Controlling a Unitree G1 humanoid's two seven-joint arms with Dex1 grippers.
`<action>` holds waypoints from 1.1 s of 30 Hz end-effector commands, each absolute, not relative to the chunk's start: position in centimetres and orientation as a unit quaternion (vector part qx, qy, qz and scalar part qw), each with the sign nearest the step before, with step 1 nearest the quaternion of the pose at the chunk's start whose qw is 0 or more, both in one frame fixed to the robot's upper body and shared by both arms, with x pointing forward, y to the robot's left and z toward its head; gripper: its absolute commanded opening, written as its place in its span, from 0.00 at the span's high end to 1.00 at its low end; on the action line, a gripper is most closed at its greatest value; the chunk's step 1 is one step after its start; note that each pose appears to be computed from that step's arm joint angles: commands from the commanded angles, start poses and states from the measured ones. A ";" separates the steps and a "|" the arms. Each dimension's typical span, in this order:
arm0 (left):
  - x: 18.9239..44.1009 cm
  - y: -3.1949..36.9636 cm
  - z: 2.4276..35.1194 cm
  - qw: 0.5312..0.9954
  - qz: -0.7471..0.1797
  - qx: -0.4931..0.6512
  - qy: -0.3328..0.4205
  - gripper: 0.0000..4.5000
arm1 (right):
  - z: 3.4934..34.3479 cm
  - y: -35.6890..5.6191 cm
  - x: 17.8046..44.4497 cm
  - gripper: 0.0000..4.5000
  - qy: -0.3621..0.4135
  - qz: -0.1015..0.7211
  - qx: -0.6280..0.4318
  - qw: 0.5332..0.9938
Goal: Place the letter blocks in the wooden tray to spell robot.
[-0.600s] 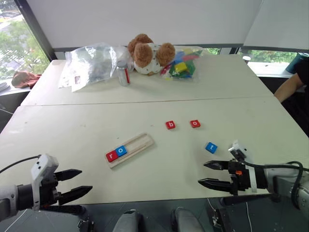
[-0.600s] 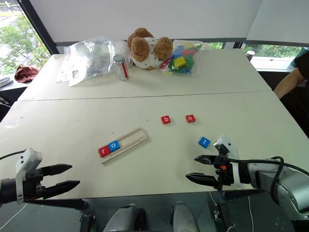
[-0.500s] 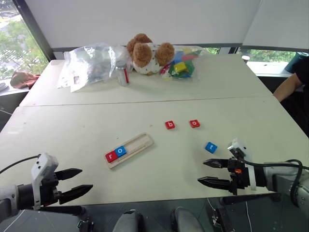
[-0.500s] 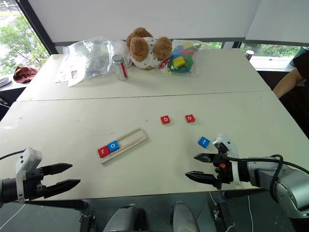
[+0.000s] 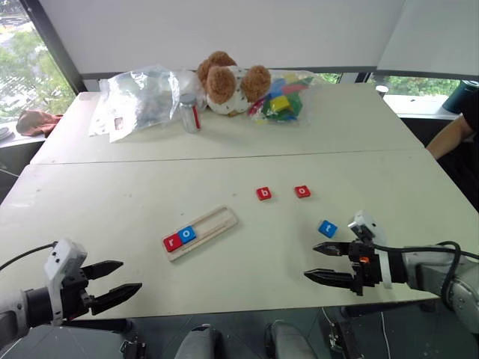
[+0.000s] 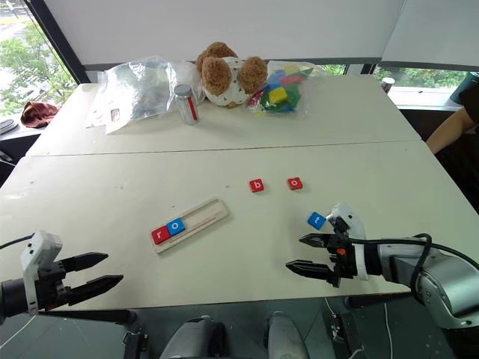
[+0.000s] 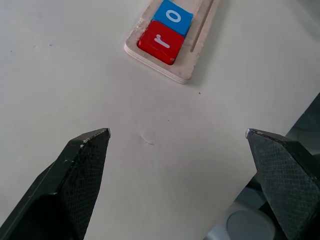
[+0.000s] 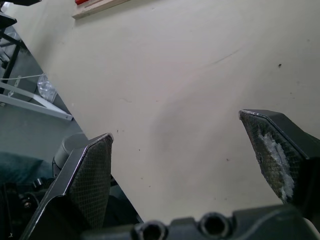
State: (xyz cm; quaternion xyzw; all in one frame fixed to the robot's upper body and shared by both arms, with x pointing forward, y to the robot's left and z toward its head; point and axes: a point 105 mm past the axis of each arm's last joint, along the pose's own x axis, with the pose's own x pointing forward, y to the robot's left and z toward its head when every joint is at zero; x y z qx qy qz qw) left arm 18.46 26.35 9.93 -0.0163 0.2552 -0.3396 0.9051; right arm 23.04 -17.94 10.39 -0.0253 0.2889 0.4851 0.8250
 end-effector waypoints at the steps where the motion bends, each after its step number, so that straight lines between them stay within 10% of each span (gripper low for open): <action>1: 18.8 26.9 10.9 0.917 -0.328 0.009 0.228 0.00 | 10.9 -17.9 23.4 0.02 0.273 0.491 -0.039 0.827; 22: 23.5 23.7 13.7 0.882 -0.421 0.130 0.169 0.00 | 14.8 -14.2 24.9 0.02 0.205 0.556 -0.064 0.803; 33: 24.9 21.6 9.2 0.842 -0.476 0.179 0.180 0.00 | 15.0 -10.2 23.8 0.02 0.191 0.606 -0.077 0.768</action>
